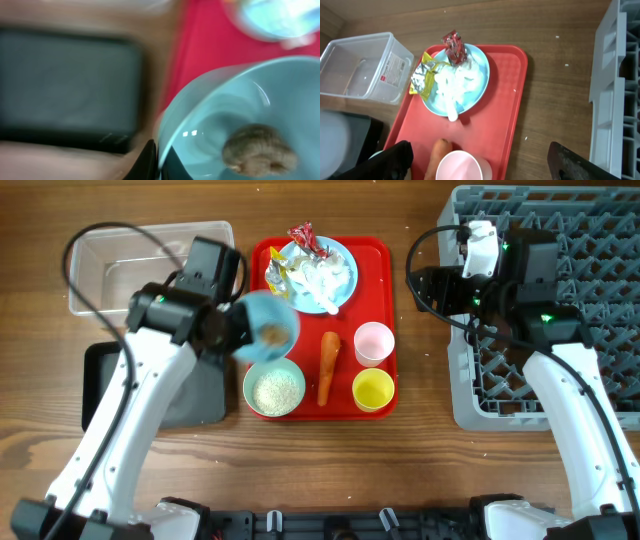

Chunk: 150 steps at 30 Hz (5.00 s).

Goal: Sort waste into correct bins and load items into the dishwasher rack
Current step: 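Grasp the blue bowl with the walnut using the left gripper, then tip the blue bowl over the black tray to dump the walnut, then place the empty blue bowl back on the red tray, then move the left gripper to grasp the green bowl of rice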

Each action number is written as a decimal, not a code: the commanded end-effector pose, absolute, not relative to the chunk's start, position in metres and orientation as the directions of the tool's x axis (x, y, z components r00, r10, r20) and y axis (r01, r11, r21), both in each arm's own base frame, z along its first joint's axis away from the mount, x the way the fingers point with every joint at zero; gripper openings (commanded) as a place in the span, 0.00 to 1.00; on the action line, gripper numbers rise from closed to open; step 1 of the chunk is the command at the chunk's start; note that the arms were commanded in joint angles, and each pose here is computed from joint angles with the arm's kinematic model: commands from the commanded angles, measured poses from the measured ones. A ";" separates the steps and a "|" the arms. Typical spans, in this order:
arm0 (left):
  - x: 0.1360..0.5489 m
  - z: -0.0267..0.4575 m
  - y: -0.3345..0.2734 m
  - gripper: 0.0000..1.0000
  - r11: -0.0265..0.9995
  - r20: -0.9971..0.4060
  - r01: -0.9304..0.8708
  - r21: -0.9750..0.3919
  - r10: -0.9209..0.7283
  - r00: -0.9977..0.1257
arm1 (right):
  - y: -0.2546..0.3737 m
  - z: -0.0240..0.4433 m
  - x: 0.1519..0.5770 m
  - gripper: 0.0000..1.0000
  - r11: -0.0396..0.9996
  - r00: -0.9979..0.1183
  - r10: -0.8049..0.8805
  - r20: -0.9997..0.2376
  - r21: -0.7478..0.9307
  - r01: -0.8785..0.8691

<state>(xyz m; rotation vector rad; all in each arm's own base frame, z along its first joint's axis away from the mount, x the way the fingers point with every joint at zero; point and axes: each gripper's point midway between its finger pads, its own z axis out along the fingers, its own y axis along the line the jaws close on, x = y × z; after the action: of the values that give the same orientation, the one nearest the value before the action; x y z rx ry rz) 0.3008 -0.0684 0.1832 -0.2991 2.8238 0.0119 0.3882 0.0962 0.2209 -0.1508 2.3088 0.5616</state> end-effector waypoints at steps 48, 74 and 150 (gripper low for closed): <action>0.289 0.211 0.094 0.04 0.116 -0.146 -0.121 0.986 0.245 -0.959 | 0.093 0.189 0.402 0.93 0.907 -0.770 0.068 -0.635 0.361 -0.218; 0.363 0.133 -0.123 0.04 0.972 -0.430 -0.182 -0.150 -0.230 -0.873 | 0.093 0.188 0.401 0.94 0.906 -0.774 0.075 -0.629 0.367 -0.211; 0.311 0.164 -0.036 1.00 0.952 -0.384 -0.012 -0.306 -0.135 -0.913 | 0.094 0.194 0.408 0.94 0.906 -0.748 0.070 -0.660 0.356 -0.230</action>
<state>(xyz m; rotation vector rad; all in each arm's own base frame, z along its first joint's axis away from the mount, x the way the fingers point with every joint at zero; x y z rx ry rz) 0.3126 0.0479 0.1459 -0.3775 2.7126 -0.0414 0.4009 0.0959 0.1917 -0.1209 2.3723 0.5643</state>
